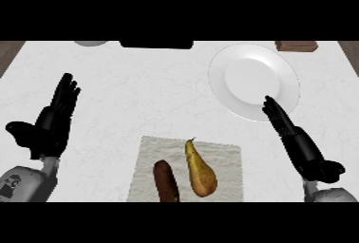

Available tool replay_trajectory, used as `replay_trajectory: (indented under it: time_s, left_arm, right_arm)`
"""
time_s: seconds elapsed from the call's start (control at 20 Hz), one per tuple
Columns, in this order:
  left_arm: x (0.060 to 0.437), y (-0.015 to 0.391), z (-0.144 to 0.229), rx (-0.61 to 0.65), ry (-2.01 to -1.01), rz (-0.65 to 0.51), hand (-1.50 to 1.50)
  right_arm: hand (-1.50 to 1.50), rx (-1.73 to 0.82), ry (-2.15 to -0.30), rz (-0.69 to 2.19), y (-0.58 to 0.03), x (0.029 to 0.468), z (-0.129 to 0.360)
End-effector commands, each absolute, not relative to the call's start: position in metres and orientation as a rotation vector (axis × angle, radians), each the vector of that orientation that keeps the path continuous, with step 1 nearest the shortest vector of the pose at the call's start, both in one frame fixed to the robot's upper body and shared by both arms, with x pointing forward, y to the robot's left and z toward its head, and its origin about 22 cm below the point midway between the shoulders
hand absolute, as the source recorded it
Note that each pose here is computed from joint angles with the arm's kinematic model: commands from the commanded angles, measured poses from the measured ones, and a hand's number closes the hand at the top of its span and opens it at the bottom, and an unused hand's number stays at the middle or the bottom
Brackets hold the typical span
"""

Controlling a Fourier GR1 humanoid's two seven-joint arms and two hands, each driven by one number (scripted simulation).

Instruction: Pick the pear from the placemat and place it in the plate

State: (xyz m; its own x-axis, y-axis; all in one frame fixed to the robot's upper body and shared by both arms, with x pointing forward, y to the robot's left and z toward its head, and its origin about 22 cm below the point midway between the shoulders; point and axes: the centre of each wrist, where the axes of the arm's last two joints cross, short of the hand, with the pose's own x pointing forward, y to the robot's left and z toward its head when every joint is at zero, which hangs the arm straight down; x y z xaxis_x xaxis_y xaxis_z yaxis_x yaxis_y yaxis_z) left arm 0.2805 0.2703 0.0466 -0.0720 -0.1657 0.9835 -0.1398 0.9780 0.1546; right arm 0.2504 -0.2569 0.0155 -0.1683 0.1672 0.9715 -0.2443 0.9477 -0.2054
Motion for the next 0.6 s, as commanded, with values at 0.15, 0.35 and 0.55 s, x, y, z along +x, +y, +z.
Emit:
replay_trajectory:
  time_s: [0.15, 0.35, 0.55]
  left_arm:
    - [0.267, 0.272, 0.013, 0.261, -1.45, -0.054, 0.0]
    - [0.256, 0.271, -0.009, 0.246, -1.324, -0.055, 0.0]
    - [0.257, 0.268, 0.005, 0.233, -1.306, -0.041, 0.0]
  right_arm:
    - [1.5, 0.496, -1.658, 0.731, -0.171, 0.265, 0.061]
    - [1.5, -0.073, -1.989, 1.298, -0.193, 0.287, 0.151]
    - [1.5, -0.036, -2.077, 1.201, -0.154, 0.258, 0.068]
